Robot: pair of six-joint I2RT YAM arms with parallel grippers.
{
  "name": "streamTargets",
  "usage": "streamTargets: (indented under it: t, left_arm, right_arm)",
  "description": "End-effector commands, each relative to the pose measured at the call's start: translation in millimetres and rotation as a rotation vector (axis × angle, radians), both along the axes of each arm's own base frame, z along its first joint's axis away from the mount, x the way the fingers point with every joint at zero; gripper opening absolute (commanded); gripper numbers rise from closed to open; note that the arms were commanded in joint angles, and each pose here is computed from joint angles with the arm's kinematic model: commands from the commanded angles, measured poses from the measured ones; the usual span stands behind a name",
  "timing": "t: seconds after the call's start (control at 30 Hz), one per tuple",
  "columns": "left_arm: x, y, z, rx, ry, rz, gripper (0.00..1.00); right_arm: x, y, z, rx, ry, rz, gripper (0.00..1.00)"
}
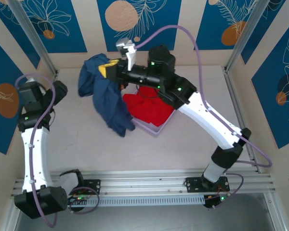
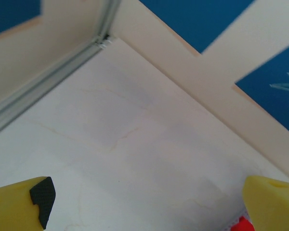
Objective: Fold the inside-out t-shirt
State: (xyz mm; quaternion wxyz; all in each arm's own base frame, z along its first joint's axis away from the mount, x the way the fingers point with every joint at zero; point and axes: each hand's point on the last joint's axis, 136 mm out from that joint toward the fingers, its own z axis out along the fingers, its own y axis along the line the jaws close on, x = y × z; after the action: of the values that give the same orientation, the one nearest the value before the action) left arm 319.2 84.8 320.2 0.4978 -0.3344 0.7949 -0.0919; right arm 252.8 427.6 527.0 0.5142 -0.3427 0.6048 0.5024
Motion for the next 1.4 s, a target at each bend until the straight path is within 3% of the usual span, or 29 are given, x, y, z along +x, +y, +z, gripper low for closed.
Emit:
streamTargets:
  t: [0.0, 0.23, 0.3, 0.4, 0.47, 0.63, 0.77, 0.93, 1.2, 1.37]
  left_arm:
    - [-21.9, 11.2, 16.9, -0.030, -0.016, 0.045, 1.00]
    - [-37.5, 10.6, 36.1, 0.042, -0.030, 0.039, 1.00]
    - [-35.4, -0.6, 35.9, 0.034, -0.038, -0.018, 1.00]
    - [-28.6, -29.5, 28.6, -0.004, -0.052, -0.152, 1.00]
    - [-25.8, -52.1, 14.8, -0.043, -0.042, -0.242, 1.00]
    - [-20.1, -110.9, -40.2, -0.082, 0.024, -0.435, 0.99]
    - [-1.7, -172.3, -80.2, -0.110, 0.099, -0.643, 0.98]
    - [30.6, -241.3, -128.7, -0.020, 0.257, -0.850, 0.98]
    - [87.3, -304.8, -193.5, 0.026, 0.402, -0.998, 1.00]
    - [88.6, -368.2, -200.0, -0.017, 0.380, -1.149, 0.97]
  right_arm:
    - [4.9, 18.8, -9.0, -0.006, 0.061, 0.030, 0.00]
    - [84.3, 71.8, -159.5, -0.232, 0.372, -0.032, 0.01]
    - [95.2, 73.4, -189.9, -0.324, 0.415, -0.048, 0.24]
    - [103.9, 49.7, -216.3, -0.447, 0.420, -0.118, 0.69]
    - [107.8, 16.6, -224.5, -0.503, 0.398, -0.198, 0.85]
    - [103.9, -81.2, -274.7, -0.640, 0.499, -0.401, 0.88]
    - [94.4, -134.3, -317.6, -0.733, 0.606, -0.543, 0.88]
    - [93.1, -198.9, -333.8, -0.752, 0.688, -0.689, 0.88]
    - [84.2, -238.1, -340.8, -0.735, 0.732, -0.745, 0.88]
    - [84.0, -272.3, -327.7, -0.705, 0.730, -0.814, 0.88]
